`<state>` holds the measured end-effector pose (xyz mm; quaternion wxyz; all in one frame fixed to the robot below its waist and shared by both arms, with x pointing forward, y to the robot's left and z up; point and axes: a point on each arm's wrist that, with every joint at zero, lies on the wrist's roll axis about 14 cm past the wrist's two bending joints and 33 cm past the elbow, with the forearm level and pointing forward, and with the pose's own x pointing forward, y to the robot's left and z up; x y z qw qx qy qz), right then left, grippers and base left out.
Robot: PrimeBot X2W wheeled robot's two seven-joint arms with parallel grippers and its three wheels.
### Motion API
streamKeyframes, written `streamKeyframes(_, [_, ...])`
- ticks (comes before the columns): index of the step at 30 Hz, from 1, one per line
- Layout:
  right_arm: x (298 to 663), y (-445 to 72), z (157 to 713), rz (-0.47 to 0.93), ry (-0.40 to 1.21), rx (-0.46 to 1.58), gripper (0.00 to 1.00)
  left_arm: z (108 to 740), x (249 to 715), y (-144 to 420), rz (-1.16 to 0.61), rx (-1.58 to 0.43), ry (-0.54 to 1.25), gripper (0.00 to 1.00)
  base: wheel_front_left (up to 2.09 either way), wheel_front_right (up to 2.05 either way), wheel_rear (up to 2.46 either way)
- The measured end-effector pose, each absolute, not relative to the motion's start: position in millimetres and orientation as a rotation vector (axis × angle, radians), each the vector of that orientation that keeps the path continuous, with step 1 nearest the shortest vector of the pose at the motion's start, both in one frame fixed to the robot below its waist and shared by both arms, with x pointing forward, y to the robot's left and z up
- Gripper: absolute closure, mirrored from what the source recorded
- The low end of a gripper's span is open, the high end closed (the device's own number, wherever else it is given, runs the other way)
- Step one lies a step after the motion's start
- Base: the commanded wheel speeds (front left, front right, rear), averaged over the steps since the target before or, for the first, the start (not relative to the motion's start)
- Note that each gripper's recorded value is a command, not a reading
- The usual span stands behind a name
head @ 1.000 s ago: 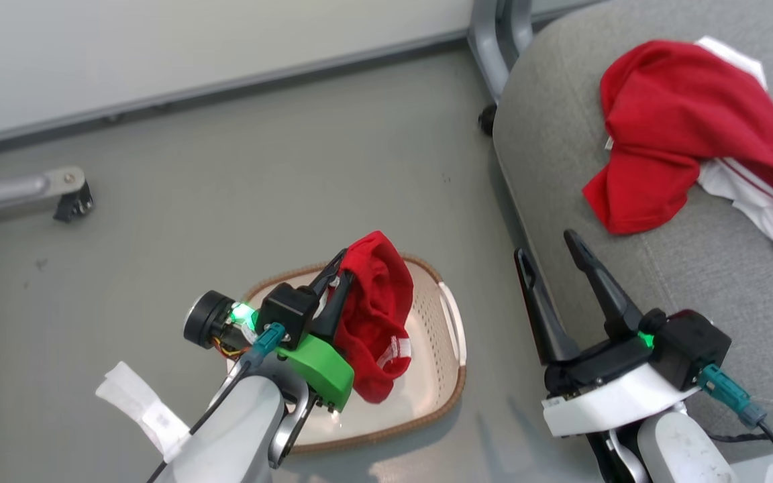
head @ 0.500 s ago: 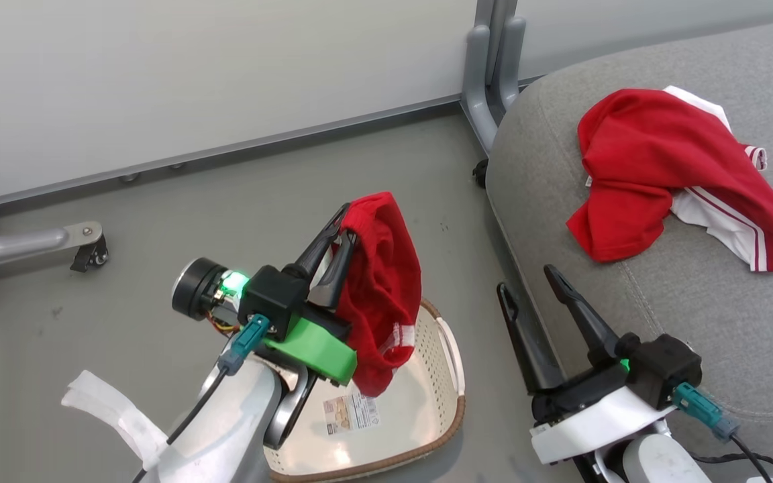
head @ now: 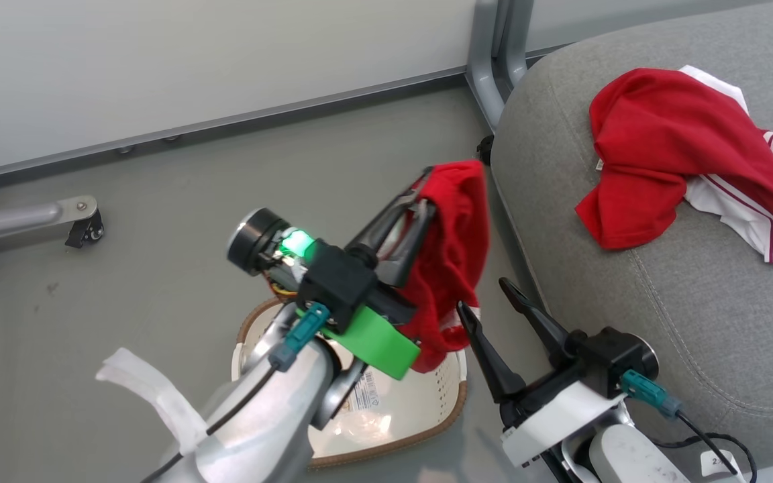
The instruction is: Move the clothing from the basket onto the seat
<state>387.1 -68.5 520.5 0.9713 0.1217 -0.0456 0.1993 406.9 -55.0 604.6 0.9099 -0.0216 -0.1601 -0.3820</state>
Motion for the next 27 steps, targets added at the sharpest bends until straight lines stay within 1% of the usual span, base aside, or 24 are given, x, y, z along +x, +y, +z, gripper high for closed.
streamKeyframes(5, [394,-65,512,0.408,-0.063,0.252,0.00,620,393,-72,-0.856,-0.047,-0.379,1.00,0.00,0.00,0.00])
streamKeyframes(8, [395,-63,497,0.411,-0.016,0.248,0.00,632,380,-85,-0.908,-0.065,-0.405,1.00,0.00,0.00,0.00])
streamKeyframes(15, [398,-58,490,0.422,0.008,0.247,0.00,640,368,-93,-0.952,-0.074,-0.413,1.00,0.00,0.00,0.00])
streamKeyframes(17, [399,-56,490,0.426,0.009,0.247,0.81,639,368,-93,-0.951,-0.072,-0.405,1.00,0.00,0.00,0.00])
streamKeyframes(18, [399,-56,490,0.428,0.009,0.247,1.00,638,369,-93,-0.950,-0.074,-0.402,1.00,0.00,0.00,0.00])
streamKeyframes(27, [397,-54,492,0.448,0.004,0.234,1.00,616,383,-80,-0.895,-0.065,-0.329,1.00,0.00,0.00,0.00])
